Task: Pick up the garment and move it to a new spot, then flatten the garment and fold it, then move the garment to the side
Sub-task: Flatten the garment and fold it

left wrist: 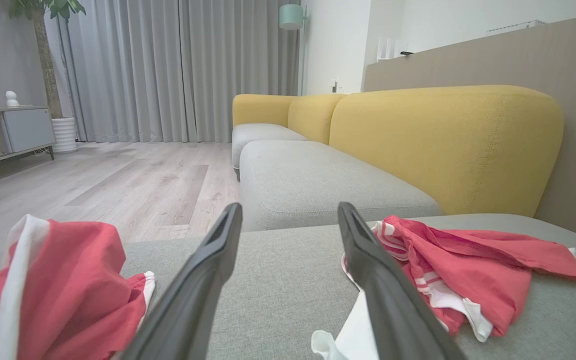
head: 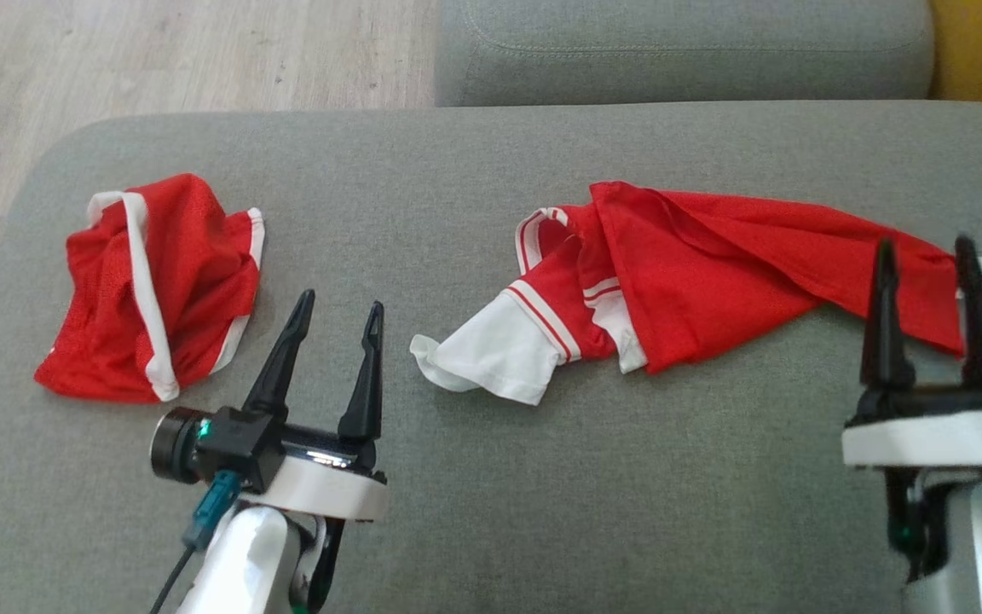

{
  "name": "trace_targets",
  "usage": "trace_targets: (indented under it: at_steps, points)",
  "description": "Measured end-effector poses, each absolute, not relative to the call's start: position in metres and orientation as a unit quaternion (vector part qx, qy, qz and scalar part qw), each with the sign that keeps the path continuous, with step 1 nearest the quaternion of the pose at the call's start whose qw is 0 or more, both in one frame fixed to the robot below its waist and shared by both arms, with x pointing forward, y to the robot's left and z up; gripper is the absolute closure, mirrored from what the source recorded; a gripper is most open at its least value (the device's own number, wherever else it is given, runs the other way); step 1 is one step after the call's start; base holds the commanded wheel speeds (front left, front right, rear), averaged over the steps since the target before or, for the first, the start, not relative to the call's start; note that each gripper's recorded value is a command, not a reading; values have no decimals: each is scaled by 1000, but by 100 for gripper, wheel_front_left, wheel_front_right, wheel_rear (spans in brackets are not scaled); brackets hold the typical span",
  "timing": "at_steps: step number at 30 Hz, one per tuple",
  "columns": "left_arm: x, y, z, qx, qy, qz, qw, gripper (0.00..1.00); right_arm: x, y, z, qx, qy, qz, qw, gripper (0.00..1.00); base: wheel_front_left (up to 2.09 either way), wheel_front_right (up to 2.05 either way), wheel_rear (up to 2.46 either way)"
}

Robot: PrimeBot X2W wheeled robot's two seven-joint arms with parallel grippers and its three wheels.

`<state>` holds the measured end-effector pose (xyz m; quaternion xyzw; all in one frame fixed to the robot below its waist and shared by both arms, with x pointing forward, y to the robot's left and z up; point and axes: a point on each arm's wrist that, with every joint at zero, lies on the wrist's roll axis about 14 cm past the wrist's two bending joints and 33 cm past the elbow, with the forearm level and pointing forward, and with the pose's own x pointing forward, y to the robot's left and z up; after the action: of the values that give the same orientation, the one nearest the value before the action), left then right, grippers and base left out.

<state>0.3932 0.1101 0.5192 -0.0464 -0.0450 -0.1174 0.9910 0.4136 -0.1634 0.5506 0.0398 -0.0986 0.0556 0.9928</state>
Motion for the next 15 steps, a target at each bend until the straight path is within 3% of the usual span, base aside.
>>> trace_targets:
  at_steps: [8, 15]
  points:
    - [393, 115, 509, -44, -31, -111, 992, 0, 422, -137, 532, 40, -69, 92, 993, 0, 0, 0, 0]
    - [398, 119, 493, -48, -8, -106, 993, 0, 469, -90, 519, 10, -10, 151, 988, 0, 0, 0, 0]
